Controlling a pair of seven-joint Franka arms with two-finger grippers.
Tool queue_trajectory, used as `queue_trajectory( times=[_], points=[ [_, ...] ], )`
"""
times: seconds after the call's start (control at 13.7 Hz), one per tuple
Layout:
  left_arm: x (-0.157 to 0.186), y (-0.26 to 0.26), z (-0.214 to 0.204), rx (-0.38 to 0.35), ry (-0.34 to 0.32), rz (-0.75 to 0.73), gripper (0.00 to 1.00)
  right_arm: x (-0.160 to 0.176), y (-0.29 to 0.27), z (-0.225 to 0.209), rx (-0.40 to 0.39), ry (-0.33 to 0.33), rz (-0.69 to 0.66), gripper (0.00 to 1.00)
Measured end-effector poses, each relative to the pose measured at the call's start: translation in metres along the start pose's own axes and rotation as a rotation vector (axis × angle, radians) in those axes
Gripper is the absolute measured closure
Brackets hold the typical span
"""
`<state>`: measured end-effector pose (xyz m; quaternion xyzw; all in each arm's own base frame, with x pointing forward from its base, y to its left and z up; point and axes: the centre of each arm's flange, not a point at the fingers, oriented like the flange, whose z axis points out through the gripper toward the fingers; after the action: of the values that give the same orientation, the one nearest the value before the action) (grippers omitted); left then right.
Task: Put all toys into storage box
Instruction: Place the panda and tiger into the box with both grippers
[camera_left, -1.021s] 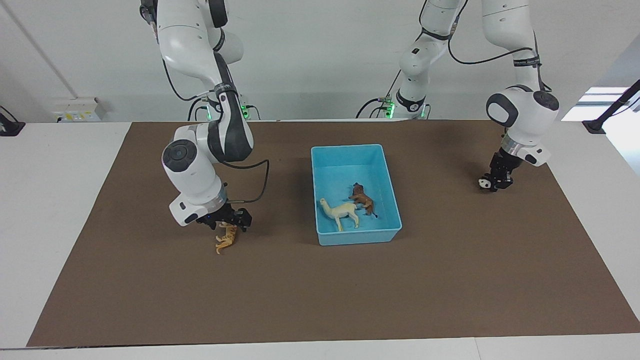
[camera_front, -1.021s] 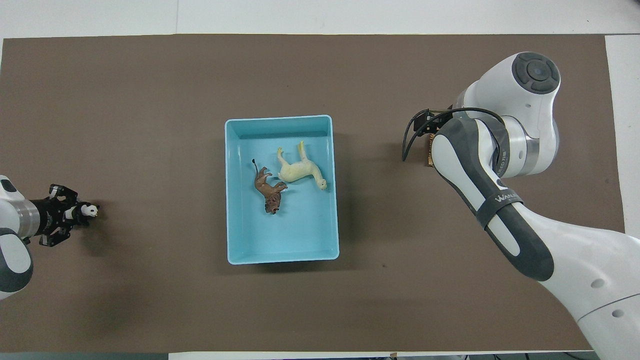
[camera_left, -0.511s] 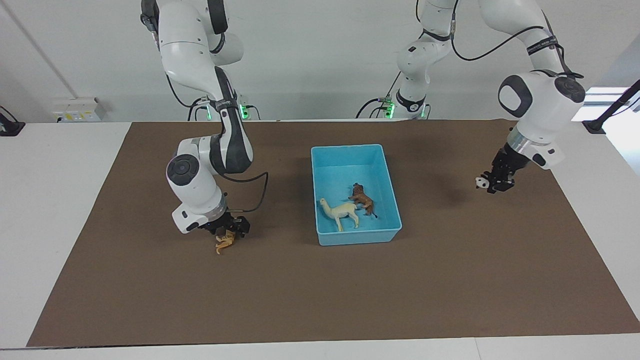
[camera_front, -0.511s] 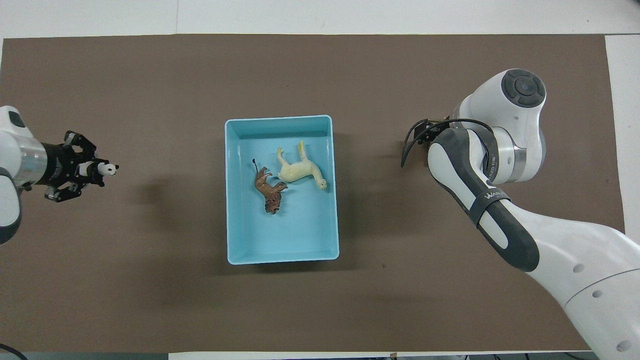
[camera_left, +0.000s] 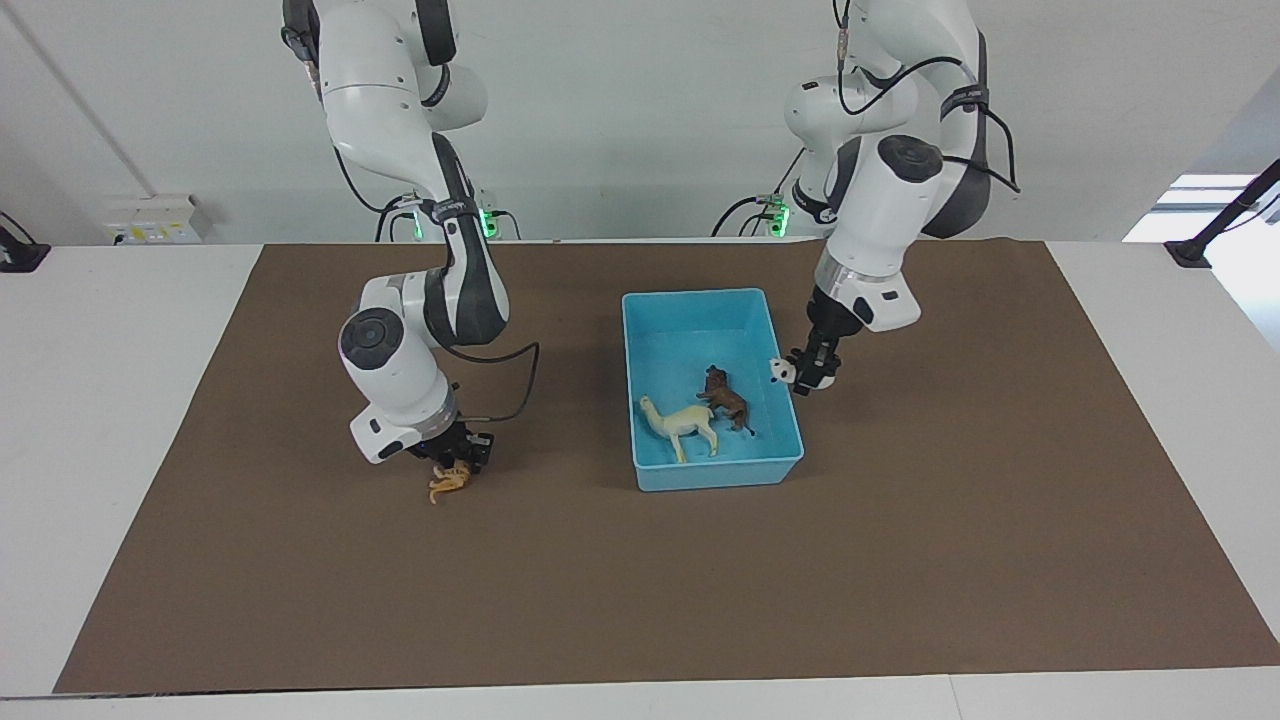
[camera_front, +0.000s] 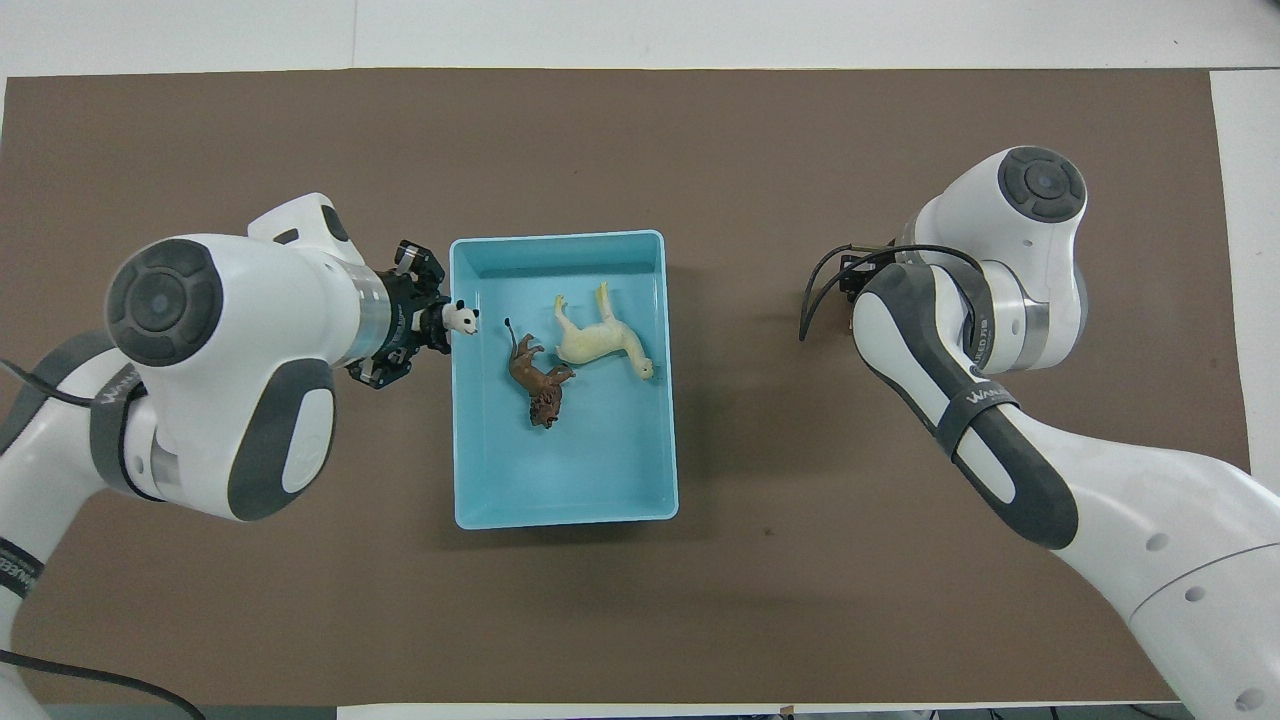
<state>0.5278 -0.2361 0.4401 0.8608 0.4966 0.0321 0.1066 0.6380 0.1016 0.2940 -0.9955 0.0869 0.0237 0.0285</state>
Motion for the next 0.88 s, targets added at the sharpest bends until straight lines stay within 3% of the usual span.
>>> queue_trajectory(
  times=[0.29, 0.44, 0.58, 0.8, 0.88],
  points=[
    [-0.052, 0.005, 0.010, -0.042, -0.020, 0.073, 0.57, 0.008, -0.010, -0.037, 0.001, -0.032, -0.006, 0.67],
    [-0.064, 0.000, 0.022, -0.047, -0.025, 0.090, 0.50, 0.014, -0.021, -0.079, 0.007, -0.042, 0.014, 0.67],
    [-0.063, -0.004, 0.027, -0.037, -0.025, 0.089, 0.35, 0.011, -0.052, -0.128, 0.025, -0.028, 0.054, 0.67],
    [-0.065, -0.004, 0.024, -0.017, -0.026, 0.092, 0.01, -0.029, -0.153, -0.166, 0.053, 0.004, 0.121, 0.67],
    [-0.064, -0.003, 0.017, 0.000, -0.024, 0.095, 0.00, -0.049, -0.193, -0.168, 0.066, 0.016, 0.136, 0.67]
  ],
)
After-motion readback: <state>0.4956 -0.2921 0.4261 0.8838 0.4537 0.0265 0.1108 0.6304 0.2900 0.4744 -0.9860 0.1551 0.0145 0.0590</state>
